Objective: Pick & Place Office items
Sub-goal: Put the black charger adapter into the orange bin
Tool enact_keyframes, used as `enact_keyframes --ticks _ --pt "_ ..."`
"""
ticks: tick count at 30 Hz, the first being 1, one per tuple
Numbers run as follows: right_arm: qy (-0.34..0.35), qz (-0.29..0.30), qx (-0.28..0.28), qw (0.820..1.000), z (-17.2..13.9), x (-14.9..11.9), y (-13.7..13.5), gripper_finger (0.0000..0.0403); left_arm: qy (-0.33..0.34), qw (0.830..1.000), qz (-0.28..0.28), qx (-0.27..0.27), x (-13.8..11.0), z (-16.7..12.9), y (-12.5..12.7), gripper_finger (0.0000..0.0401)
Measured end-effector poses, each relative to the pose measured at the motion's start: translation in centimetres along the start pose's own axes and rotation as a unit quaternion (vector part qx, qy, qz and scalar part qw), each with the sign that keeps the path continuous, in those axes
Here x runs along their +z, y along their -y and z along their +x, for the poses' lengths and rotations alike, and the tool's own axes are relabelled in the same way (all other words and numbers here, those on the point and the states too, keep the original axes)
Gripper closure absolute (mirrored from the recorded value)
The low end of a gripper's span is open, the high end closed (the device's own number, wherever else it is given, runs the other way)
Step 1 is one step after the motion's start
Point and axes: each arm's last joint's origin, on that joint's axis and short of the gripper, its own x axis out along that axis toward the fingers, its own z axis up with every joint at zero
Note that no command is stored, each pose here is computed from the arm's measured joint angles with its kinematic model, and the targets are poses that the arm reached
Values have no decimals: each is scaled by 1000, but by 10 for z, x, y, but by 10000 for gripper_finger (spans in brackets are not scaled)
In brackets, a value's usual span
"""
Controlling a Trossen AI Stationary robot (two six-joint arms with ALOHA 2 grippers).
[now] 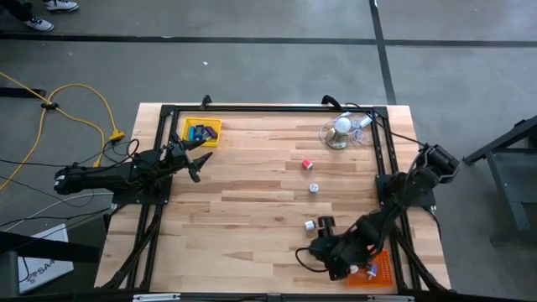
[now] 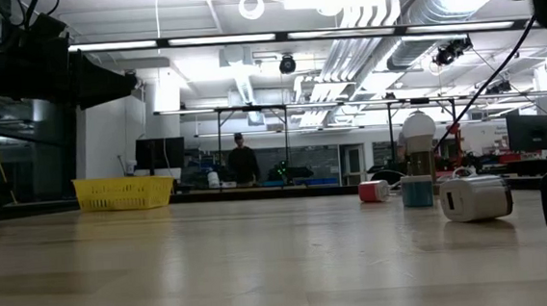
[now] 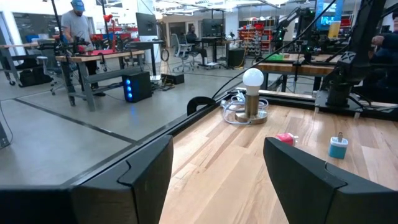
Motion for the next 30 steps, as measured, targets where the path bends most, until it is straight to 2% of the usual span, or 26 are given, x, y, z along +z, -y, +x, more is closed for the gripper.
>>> enact_keyframes --ticks 6,11,20,30 --pt "-10 -39 12 999 4 9 15 200 0 1000 0 0 0 0 0 158" --pt "-19 -25 18 999 9 14 24 200 0 1000 0 0 0 0 0 158" --pt "-93 -30 59 993 46 13 34 200 0 1000 0 0 0 0 0 158" --pt "-104 -40 49 993 59 11 35 200 0 1000 0 0 0 0 0 158"
